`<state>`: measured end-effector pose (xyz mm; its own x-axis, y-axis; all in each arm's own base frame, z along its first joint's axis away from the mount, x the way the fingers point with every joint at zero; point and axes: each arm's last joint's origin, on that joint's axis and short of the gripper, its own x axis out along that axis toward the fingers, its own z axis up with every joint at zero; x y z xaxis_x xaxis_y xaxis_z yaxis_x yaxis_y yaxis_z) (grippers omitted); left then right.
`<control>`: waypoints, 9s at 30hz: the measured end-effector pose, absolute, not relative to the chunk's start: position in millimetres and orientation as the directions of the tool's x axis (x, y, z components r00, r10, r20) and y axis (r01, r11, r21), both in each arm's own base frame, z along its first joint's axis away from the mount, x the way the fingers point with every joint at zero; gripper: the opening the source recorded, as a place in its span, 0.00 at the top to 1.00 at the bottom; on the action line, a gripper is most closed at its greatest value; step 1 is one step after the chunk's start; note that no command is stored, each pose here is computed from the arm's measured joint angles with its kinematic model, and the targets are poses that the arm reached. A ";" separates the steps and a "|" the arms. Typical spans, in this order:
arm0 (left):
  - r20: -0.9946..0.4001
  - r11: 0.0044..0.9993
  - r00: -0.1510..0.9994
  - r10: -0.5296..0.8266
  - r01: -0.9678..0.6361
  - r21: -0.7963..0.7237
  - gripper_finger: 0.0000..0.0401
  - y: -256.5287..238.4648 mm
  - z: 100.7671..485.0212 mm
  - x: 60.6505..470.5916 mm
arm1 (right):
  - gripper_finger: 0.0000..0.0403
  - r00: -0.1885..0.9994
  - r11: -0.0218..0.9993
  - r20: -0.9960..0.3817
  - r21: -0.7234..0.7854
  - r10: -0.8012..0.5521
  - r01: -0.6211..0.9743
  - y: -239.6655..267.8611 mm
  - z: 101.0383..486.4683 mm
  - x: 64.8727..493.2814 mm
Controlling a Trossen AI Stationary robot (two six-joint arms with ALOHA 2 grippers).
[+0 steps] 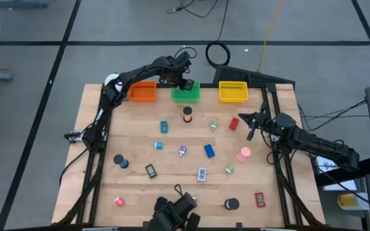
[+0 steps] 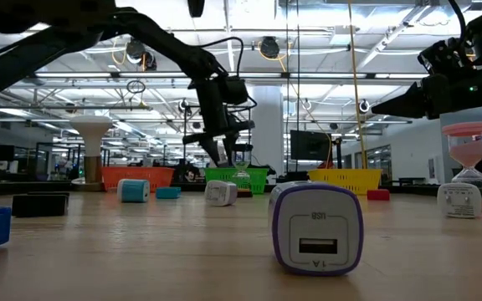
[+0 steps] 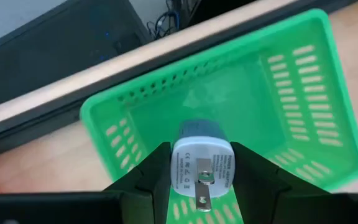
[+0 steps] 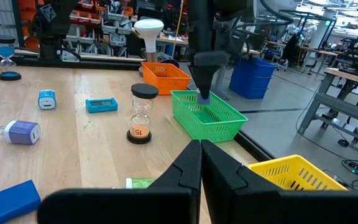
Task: Pick & Place Office items
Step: Put the blue charger adapter into the green basket, then put the pink hourglass into the yellow basket
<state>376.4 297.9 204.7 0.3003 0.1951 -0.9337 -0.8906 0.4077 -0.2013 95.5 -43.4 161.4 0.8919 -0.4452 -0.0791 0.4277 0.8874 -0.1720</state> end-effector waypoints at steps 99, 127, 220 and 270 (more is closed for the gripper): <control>-0.921 0.689 0.308 0.238 -0.722 -0.063 0.99 292.3 186.6 379.2 | 1.00 0.892 0.887 -0.079 -0.172 -0.445 0.428 -43.3 161.5 95.5; -0.902 0.702 0.295 0.315 -0.712 0.013 0.99 281.6 229.1 367.8 | 1.00 0.892 0.887 -0.079 -0.172 -0.445 0.428 -43.4 161.4 95.4; -0.076 0.956 0.966 0.246 -0.255 -0.145 0.91 100.4 159.8 222.9 | 1.00 0.733 0.716 -0.449 0.250 -0.511 0.652 -21.4 261.7 180.5; -0.021 0.998 1.000 0.017 -0.016 0.059 0.91 69.1 165.2 234.0 | 0.32 0.010 0.248 -0.995 -0.014 -0.098 0.969 71.4 263.2 196.3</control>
<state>234.0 69.1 165.2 0.9996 0.0170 -0.0209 -0.0157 0.9981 0.0588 196.3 71.4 263.2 0.0105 -0.0976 -0.9952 0.9687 0.2476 -0.0141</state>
